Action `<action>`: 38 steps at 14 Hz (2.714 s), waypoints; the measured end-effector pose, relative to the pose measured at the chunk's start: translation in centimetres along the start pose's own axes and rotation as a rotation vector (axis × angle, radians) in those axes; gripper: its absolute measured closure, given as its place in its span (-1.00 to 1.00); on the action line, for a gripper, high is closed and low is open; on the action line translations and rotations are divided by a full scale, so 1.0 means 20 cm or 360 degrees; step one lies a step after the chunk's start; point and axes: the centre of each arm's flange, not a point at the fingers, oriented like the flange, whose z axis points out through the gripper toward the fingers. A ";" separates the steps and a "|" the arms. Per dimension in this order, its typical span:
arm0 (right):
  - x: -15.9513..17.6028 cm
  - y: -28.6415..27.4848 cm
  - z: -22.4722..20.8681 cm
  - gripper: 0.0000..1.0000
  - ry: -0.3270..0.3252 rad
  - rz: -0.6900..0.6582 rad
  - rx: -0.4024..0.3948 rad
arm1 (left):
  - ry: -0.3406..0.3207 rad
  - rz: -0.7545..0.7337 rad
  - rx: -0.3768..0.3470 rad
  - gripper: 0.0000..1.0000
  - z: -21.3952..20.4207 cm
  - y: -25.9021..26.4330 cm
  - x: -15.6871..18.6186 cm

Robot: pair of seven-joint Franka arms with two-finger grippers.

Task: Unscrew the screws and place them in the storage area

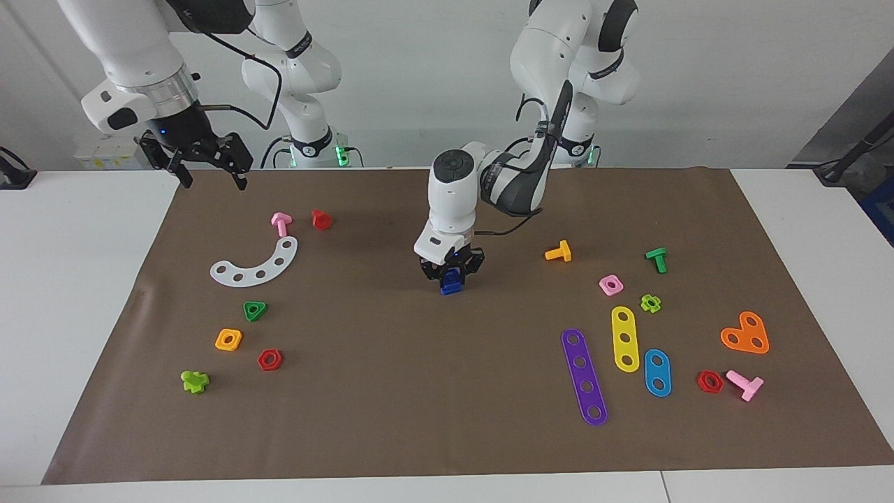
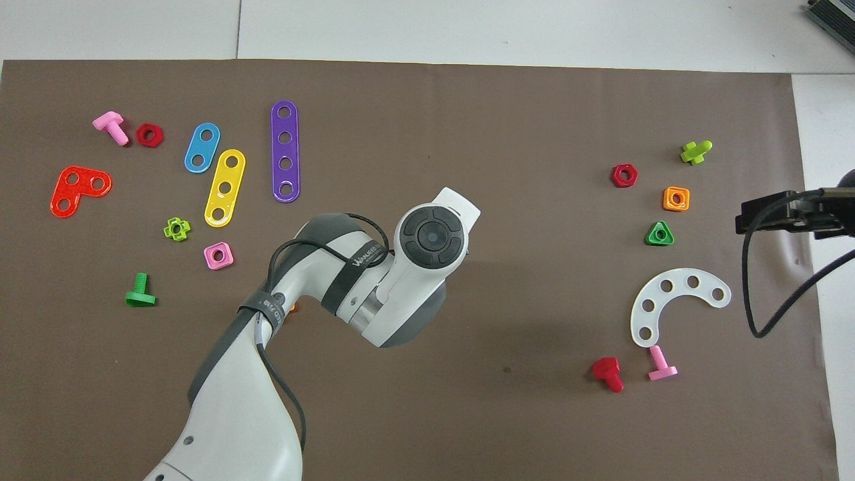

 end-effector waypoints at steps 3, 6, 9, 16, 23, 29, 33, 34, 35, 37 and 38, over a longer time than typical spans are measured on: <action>0.00 0.00 0.00 -1.00 0.0000 0.0000 0.0000 | 0.0022 -0.0021 -0.0017 0.06 -0.19 -0.03 0.01; 0.00 0.00 0.00 -1.00 0.0000 0.0000 0.0000 | 0.0045 -0.0066 -0.0028 0.06 -0.35 -0.12 0.06; 0.00 0.00 0.00 -1.00 0.0000 0.0000 0.0000 | 0.0035 -0.0040 0.0003 0.06 -0.34 -0.29 0.16; 0.00 0.07 0.00 -1.00 0.0002 0.0038 0.0001 | 0.0101 0.0207 -0.0010 0.06 0.01 -0.97 0.42; 0.01 -0.18 0.07 -1.00 0.0065 -0.0122 0.0009 | 0.0097 0.0353 0.0010 0.06 0.13 -1.35 0.42; 0.00 -0.89 0.28 -1.00 0.0129 -0.0165 0.0041 | 0.0147 0.0389 -0.0007 -0.78 0.11 -1.36 0.42; -0.03 -1.34 0.56 -1.00 0.0137 -0.0140 0.0057 | 0.0187 0.0397 -0.0006 -1.00 -0.16 -1.50 0.45; -0.04 -1.44 0.64 -1.00 0.0151 -0.0125 0.0068 | 0.0171 0.0411 0.0003 -1.00 -0.25 -1.56 0.45; -0.05 -1.54 0.72 -1.00 0.0164 -0.0110 0.0079 | 0.0153 0.0418 0.0012 -1.00 -0.35 -1.62 0.46; -0.08 -1.71 0.88 -1.00 0.0183 -0.0088 0.0097 | 0.0112 0.0409 0.0029 -1.00 -0.57 -1.73 0.50; -0.09 -1.78 0.95 -1.00 0.0189 -0.0084 0.0104 | 0.0097 0.0410 0.0037 -1.00 -0.69 -1.80 0.53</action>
